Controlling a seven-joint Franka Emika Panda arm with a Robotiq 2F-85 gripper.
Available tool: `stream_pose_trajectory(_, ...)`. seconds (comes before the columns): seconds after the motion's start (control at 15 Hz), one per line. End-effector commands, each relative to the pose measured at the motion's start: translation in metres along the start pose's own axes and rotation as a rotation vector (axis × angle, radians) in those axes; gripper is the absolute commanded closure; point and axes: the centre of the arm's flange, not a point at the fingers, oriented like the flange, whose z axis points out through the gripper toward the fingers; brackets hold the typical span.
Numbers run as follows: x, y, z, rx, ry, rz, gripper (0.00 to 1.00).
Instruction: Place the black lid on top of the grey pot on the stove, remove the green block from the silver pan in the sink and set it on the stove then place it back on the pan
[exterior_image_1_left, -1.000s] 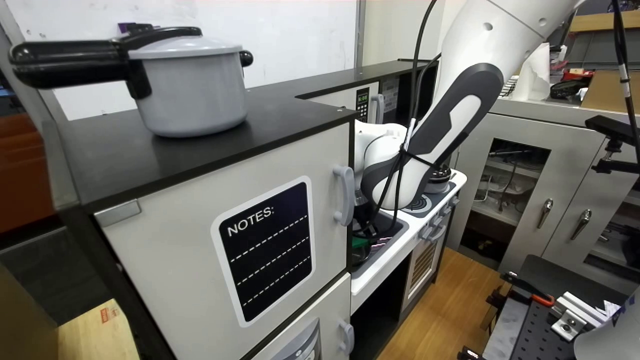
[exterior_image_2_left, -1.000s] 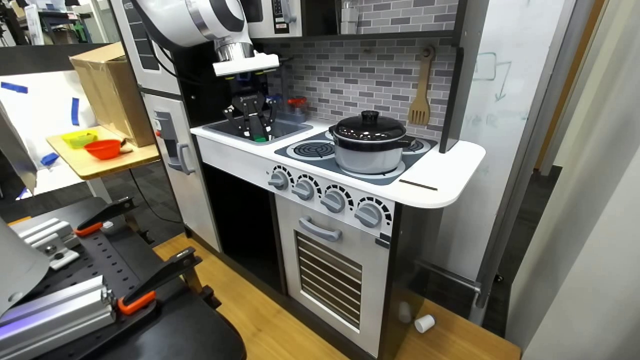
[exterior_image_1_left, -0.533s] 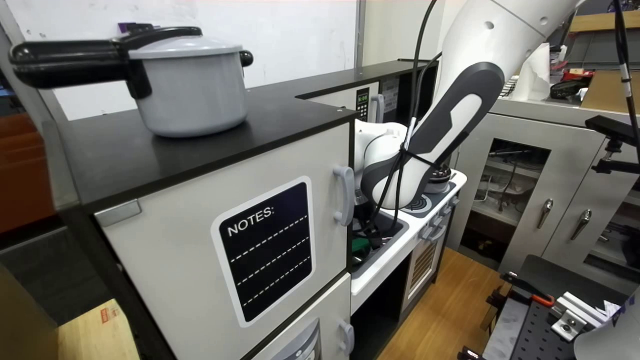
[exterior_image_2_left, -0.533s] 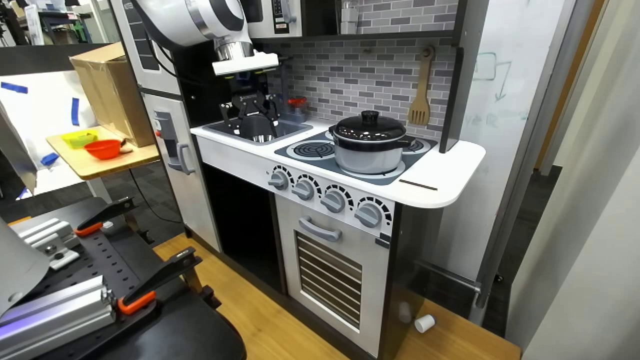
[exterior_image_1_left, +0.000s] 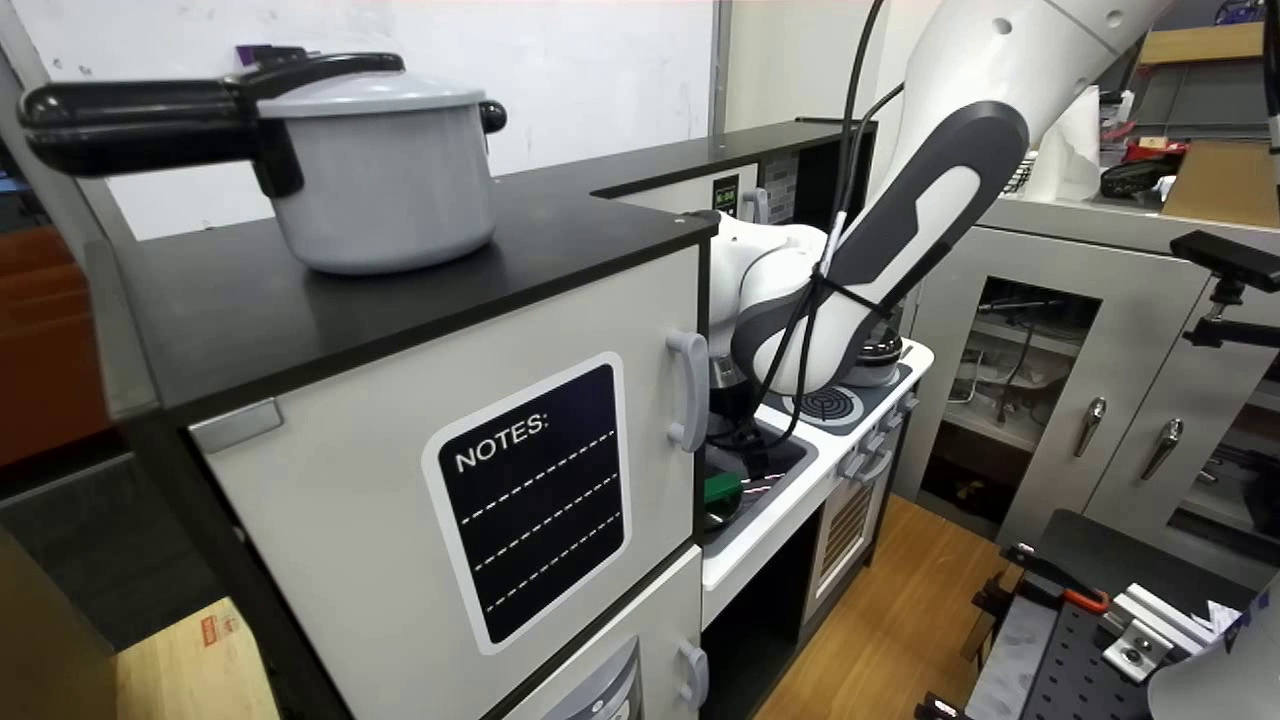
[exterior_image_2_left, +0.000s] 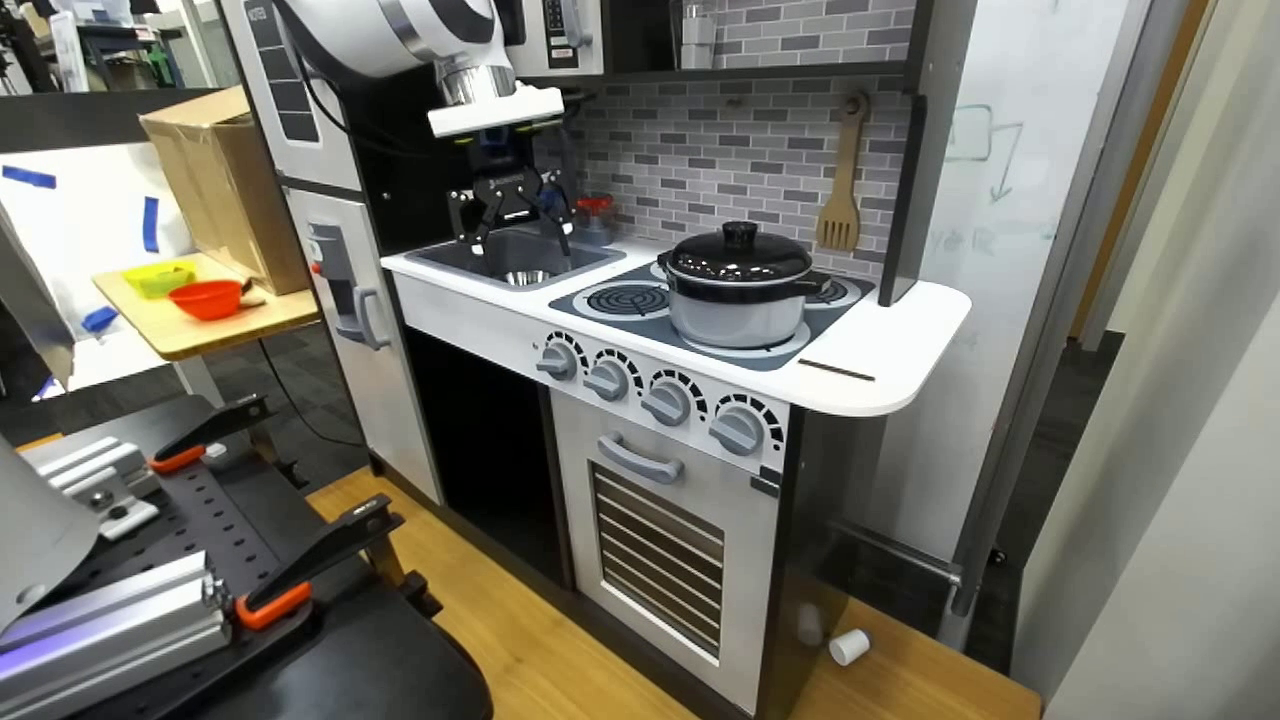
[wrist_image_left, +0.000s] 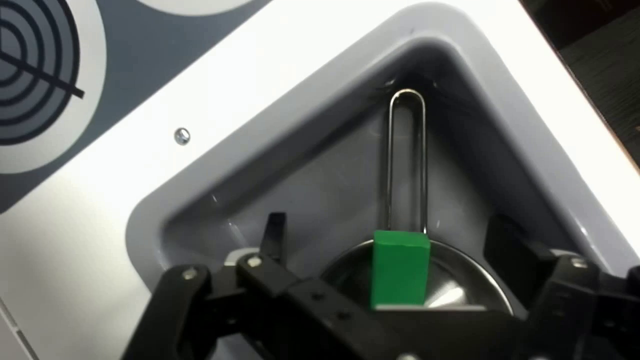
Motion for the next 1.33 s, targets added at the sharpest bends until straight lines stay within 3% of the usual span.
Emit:
stream_pose_trajectory(0.0,-0.034,-0.002,-0.008,0.0,-0.005,0.08,0.0)
stream_pose_trajectory(0.27,-0.079,0.005,-0.008,0.084,-0.025,0.245,0.0)
stream_pose_trajectory(0.6,-0.127,0.016,-0.012,0.168,0.018,0.458,0.0)
stream_pose_trajectory(1.27,-0.187,0.015,-0.02,0.306,0.058,0.823,0.0)
